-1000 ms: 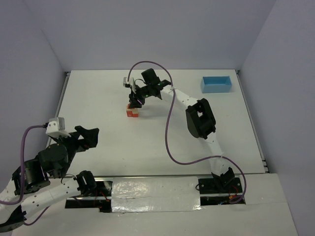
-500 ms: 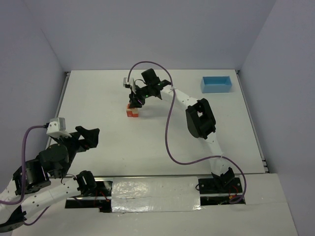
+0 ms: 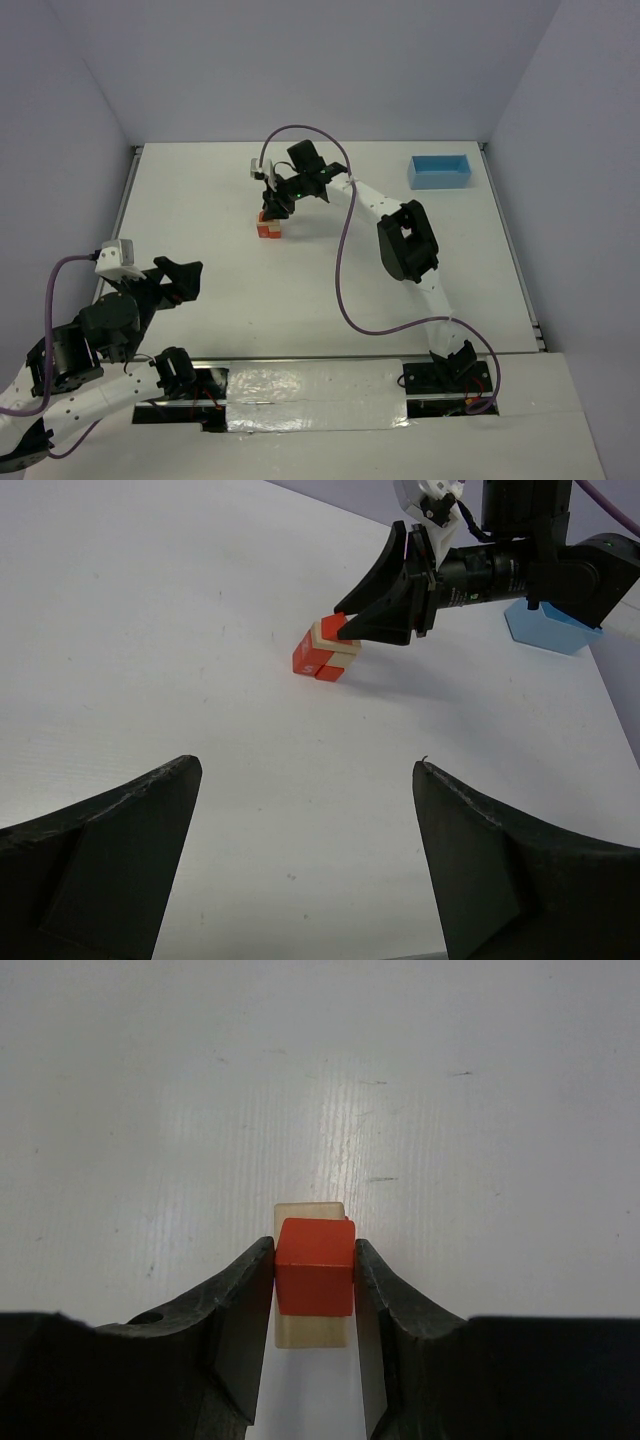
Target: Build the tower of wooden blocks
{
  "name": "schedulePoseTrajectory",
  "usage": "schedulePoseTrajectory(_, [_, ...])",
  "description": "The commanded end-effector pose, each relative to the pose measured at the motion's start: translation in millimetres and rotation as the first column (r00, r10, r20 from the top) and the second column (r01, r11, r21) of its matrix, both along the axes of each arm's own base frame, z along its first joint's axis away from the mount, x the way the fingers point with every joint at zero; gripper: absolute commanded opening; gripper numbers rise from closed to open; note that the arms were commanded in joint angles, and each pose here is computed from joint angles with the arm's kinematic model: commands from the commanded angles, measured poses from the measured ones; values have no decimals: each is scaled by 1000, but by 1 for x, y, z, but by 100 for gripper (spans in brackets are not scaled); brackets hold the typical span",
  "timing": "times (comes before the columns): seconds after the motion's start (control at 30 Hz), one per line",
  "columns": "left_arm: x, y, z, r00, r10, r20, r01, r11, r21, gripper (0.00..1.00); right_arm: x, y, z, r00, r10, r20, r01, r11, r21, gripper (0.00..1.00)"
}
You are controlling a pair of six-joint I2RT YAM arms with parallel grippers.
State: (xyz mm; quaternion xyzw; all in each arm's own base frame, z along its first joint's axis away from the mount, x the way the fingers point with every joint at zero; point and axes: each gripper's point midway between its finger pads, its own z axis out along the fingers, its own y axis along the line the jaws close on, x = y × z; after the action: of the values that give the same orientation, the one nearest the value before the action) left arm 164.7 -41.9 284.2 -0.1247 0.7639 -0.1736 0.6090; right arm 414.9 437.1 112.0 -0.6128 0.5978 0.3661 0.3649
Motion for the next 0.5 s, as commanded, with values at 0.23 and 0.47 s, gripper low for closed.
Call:
schedulePoseTrajectory(0.23, [1, -1, 9, 999, -9, 33, 10, 1000, -14, 100, -8, 3, 19, 999, 32, 32, -33, 999, 26, 35])
schedulePoseTrajectory(0.47, [1, -1, 8, 999, -11, 32, 11, 1000, -14, 99, -8, 1, 19, 999, 29, 34, -29, 999, 25, 34])
